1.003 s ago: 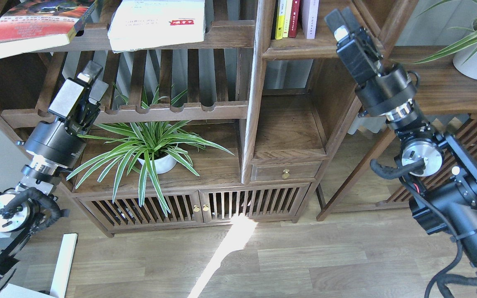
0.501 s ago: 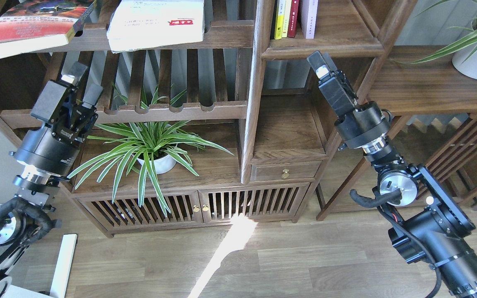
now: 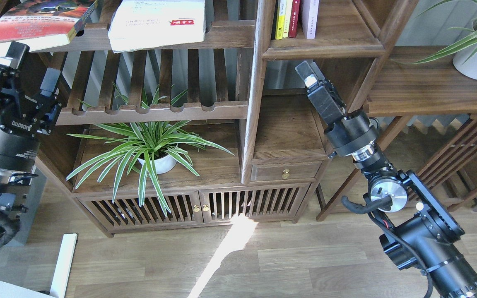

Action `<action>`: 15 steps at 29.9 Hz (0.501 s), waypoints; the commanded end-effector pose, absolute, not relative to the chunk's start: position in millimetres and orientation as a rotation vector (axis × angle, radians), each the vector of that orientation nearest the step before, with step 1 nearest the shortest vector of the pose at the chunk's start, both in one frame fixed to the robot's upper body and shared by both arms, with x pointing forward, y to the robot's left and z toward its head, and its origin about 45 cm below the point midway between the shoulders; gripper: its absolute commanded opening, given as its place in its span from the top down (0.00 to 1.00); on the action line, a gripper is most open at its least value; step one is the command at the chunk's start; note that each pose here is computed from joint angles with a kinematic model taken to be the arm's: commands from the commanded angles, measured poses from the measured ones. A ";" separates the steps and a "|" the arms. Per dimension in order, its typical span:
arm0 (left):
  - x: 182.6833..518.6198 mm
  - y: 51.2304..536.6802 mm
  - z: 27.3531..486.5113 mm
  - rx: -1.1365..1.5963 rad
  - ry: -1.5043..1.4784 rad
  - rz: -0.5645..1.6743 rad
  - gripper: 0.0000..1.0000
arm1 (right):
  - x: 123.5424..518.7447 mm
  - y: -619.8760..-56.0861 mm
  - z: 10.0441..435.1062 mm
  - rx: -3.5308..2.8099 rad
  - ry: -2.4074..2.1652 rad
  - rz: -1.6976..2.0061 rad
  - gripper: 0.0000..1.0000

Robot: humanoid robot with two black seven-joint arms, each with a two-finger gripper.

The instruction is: Organize books on shelf

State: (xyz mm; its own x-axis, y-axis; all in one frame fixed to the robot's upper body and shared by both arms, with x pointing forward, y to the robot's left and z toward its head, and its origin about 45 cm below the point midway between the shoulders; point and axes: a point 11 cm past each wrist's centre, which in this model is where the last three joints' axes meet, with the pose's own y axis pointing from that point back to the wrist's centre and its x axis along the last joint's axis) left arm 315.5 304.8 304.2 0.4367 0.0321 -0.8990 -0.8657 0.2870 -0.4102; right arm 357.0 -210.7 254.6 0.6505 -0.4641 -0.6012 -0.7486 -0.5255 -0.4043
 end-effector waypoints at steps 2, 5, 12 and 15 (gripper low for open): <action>323.5 316.6 306.0 -1.129 0.959 0.818 0.08 | 355.5 -195.4 252.3 -2.210 0.903 0.605 0.00; 326.5 321.8 308.8 -1.143 0.968 0.837 0.08 | 355.0 -188.7 252.1 -2.209 0.886 0.620 0.00; 335.4 324.7 315.1 -1.160 1.002 0.860 0.09 | 356.0 -182.7 255.3 -2.198 0.868 0.622 0.00; 342.1 324.5 319.9 -1.168 1.034 0.871 0.09 | 356.0 -182.7 255.3 -2.198 0.868 0.622 0.00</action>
